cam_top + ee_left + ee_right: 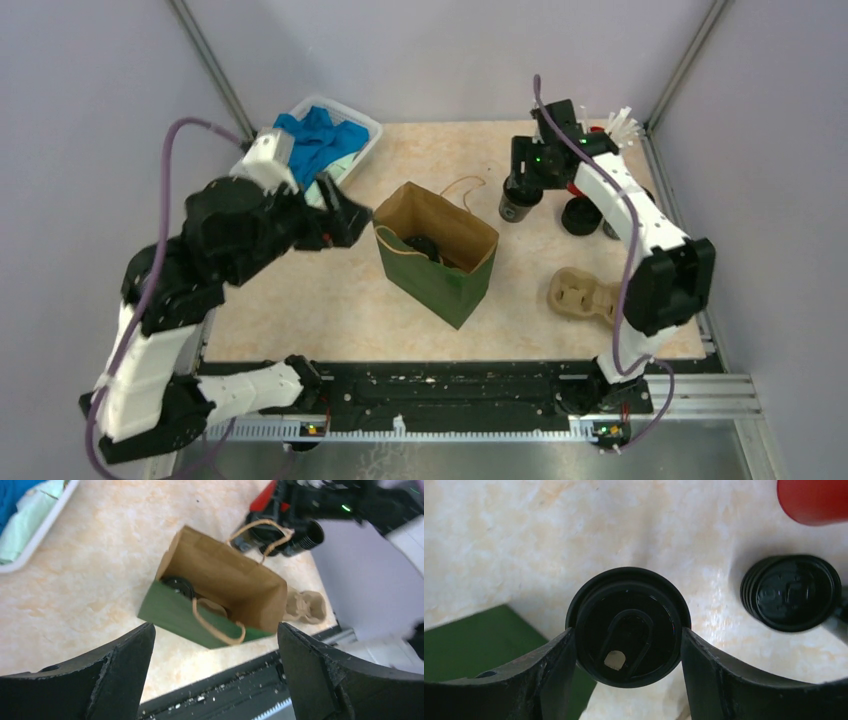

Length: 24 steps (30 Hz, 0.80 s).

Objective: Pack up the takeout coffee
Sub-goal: Pick up the coffee cup from the center of the board, then place the coffee cup on the cup tray.

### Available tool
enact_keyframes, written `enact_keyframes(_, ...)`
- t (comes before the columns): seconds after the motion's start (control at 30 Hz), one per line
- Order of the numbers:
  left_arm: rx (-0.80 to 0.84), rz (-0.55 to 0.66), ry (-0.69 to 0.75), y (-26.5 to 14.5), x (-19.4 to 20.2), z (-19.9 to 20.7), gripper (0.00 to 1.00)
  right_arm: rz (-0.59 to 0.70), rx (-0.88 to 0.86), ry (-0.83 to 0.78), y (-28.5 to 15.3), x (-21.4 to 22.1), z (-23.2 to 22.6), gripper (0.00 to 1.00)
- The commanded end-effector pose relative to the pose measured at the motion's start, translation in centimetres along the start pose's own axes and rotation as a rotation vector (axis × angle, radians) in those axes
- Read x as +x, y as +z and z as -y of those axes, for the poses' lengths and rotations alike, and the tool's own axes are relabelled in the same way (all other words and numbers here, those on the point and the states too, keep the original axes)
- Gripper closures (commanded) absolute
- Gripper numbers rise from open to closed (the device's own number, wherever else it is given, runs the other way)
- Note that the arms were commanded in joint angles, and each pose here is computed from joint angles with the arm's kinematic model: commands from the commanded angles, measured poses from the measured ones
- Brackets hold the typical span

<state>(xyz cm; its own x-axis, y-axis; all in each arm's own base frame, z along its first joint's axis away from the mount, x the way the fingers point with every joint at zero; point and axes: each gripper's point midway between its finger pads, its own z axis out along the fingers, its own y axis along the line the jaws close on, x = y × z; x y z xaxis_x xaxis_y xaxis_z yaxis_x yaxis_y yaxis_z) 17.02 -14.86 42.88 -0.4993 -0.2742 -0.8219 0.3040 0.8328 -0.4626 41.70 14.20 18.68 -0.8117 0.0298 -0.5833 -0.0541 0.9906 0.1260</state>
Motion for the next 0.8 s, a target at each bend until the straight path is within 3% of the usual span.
enact_keyframes(0.0, -0.151, -0.078, 0.131, 6.1, -1.4, 0.0, 0.02, 0.118, -0.145, -0.019, -6.6, 0.2, -1.5, 0.5)
enact_keyframes(0.17, -0.067, -0.209, 0.1, 13.6, -2.8, -2.6, 0.02, 0.121, -0.181, -0.058, -11.2, 3.1, -0.9, 0.5)
enact_keyframes(0.33, -0.062, -0.321, 0.189, 18.4, -0.6, -5.2, 0.06, 0.198, -0.299, -0.08, -16.9, 4.2, -1.9, 0.51)
enact_keyframes(0.53, 0.097, -0.338, 0.227, 20.9, 0.4, -3.5, 0.17, 0.297, -0.473, -0.137, -23.3, 4.9, -3.8, 0.51)
enact_keyframes(0.77, 0.035, -0.456, 0.254, 22.7, 3.9, -6.3, 0.34, 0.337, -0.596, -0.184, -27.8, 5.1, -5.4, 0.51)
